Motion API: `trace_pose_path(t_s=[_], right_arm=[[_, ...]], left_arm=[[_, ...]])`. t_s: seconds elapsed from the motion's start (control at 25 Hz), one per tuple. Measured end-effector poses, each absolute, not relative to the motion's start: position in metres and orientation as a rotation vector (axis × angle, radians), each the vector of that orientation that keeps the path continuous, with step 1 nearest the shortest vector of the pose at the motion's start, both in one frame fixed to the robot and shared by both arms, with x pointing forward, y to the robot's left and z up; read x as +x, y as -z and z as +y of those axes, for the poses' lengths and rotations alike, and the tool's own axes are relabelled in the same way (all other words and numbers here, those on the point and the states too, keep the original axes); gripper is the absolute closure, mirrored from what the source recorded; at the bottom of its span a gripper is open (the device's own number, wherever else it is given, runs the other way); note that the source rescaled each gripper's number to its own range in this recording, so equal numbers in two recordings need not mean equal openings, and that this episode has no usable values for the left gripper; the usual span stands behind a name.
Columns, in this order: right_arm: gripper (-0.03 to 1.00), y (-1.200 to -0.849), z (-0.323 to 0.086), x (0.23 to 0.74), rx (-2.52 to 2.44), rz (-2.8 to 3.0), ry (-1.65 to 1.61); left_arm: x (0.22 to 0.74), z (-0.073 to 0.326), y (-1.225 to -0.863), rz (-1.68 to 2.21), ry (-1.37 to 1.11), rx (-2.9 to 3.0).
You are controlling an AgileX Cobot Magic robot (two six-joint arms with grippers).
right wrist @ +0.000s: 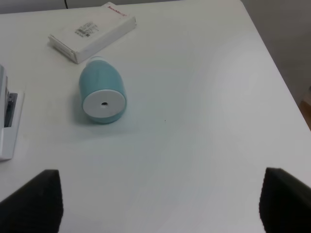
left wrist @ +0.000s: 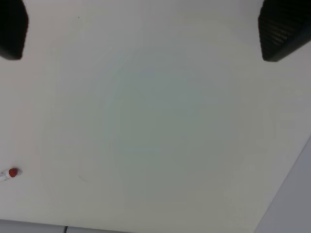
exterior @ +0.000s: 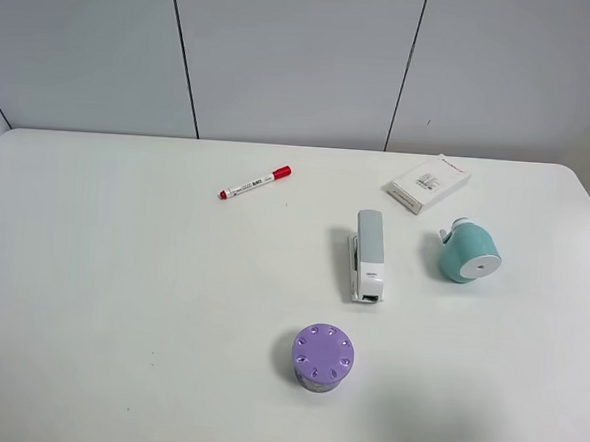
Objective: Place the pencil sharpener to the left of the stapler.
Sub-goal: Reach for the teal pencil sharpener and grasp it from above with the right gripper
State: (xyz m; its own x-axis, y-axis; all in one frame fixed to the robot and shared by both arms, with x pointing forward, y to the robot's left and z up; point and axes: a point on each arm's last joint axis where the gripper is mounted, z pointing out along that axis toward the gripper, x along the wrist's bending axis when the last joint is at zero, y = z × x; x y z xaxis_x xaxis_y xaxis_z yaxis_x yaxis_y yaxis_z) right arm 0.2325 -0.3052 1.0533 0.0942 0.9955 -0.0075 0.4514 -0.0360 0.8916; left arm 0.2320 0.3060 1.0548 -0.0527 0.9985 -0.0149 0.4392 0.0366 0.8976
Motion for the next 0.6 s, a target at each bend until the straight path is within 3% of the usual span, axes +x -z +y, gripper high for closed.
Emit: trace_pose_path(t_s=[0.32, 0.6], right_arm=[[0.05, -1.09, -0.306, 0.263, 1.683, 1.537, -0.812], [0.05, -1.136, -0.305, 0.331, 1.767, 1.65, -0.715]], left_arm=[[0.232, 0.306, -1.055, 1.588, -0.974, 1.492], [0.232, 0.306, -1.055, 1.588, -0.974, 1.492]])
